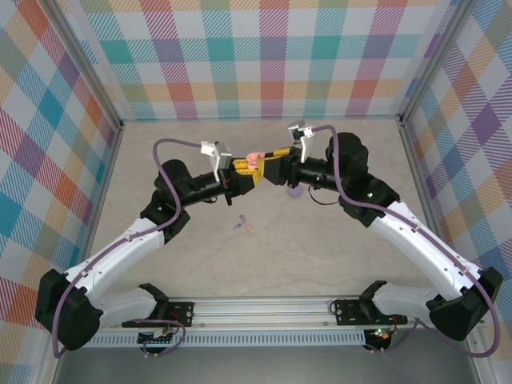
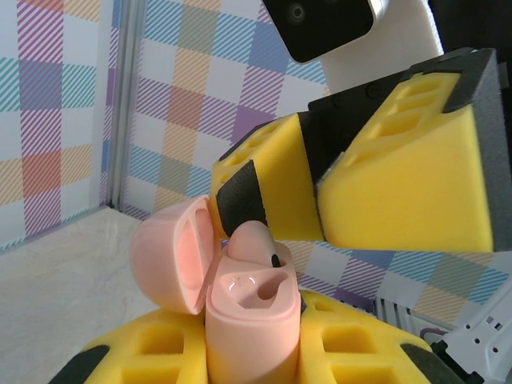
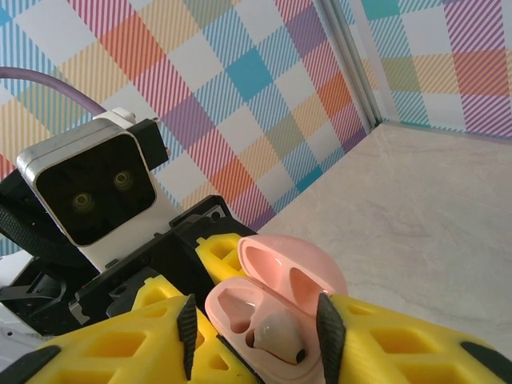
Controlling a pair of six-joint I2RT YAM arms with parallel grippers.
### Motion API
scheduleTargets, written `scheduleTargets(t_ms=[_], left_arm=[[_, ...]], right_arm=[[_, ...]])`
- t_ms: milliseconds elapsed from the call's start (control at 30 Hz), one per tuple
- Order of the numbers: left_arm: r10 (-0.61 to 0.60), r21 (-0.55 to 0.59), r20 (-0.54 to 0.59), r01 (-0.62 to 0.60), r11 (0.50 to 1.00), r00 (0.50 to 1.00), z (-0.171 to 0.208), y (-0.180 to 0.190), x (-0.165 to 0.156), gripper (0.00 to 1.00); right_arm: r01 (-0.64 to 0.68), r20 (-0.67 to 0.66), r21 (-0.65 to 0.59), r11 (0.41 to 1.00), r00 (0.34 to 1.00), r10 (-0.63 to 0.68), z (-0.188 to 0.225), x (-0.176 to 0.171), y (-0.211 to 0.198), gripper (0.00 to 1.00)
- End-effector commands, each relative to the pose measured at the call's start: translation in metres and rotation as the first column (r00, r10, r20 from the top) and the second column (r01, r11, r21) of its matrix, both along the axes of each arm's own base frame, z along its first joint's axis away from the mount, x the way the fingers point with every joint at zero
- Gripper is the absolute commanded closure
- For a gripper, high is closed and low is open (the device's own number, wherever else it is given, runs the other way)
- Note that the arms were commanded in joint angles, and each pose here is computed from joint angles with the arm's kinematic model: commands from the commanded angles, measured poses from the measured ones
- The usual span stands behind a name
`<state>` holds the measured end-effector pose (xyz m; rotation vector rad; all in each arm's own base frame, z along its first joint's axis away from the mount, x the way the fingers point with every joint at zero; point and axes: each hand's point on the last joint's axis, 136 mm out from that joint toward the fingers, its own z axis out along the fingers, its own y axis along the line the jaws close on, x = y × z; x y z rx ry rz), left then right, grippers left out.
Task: Insert the wireless bluetooth earbuds into the charging case
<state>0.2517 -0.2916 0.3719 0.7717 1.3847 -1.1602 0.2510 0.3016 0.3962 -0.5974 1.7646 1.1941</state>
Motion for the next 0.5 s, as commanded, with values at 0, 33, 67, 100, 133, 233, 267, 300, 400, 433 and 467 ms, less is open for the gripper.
scheduleTargets(t_ms=[0,33,67,100,133,233,267,300,400,433,467], left_arm=[[-0.014,-0.052,0.113,0.02,0.998,0.993,0.035,0.005,-0.016,0.8],[-0.011,-0.047,0.107,0.016,0.999,0.994,0.034,0.005,-0.016,0.8],[-0.004,-0.043,0.101,0.009,0.999,0.995,0.033,0.005,-0.015,0.8],[-0.001,-0.037,0.094,0.004,0.999,0.996,0.031,0.005,-0.014,0.8],[0.001,-0.03,0.092,0.002,1.0,0.996,0.029,0.005,-0.013,0.8],[0.011,-0.017,0.091,-0.01,1.0,0.996,0.027,0.007,-0.014,0.8],[0.015,-0.012,0.089,-0.014,1.0,0.996,0.026,0.007,-0.013,0.8],[0.019,-0.009,0.092,-0.018,1.0,0.996,0.026,0.008,-0.014,0.8],[0.041,-0.001,0.09,-0.041,0.999,0.995,0.027,0.012,-0.014,0.8],[0.048,0.003,0.09,-0.049,0.999,0.995,0.027,0.013,-0.014,0.8],[0.05,0.007,0.094,-0.051,0.999,0.994,0.029,0.014,-0.015,0.8]], right_arm=[[0.054,0.014,-0.037,0.998,0.998,-0.053,0.001,0.002,-0.01,0.5],[0.081,0.017,-0.043,0.996,0.997,-0.08,0.001,0.004,-0.014,0.48],[0.105,0.02,-0.05,0.993,0.994,-0.104,0.001,0.006,-0.018,0.46],[0.138,0.023,-0.061,0.989,0.99,-0.137,0.0,0.008,-0.023,0.45],[0.182,0.023,-0.077,0.98,0.983,-0.181,-0.001,0.011,-0.03,0.44],[0.292,0.041,-0.12,0.949,0.956,-0.289,-0.004,0.017,-0.052,0.43],[0.33,0.041,-0.135,0.934,0.944,-0.327,-0.005,0.02,-0.059,0.42],[0.363,0.041,-0.152,0.919,0.931,-0.361,-0.007,0.022,-0.066,0.42],[0.459,0.011,-0.234,0.857,0.883,-0.47,-0.022,0.031,-0.086,0.42],[0.472,0.004,-0.265,0.841,0.872,-0.489,-0.027,0.032,-0.09,0.42],[0.48,-0.003,-0.288,0.829,0.865,-0.501,-0.032,0.034,-0.092,0.42]])
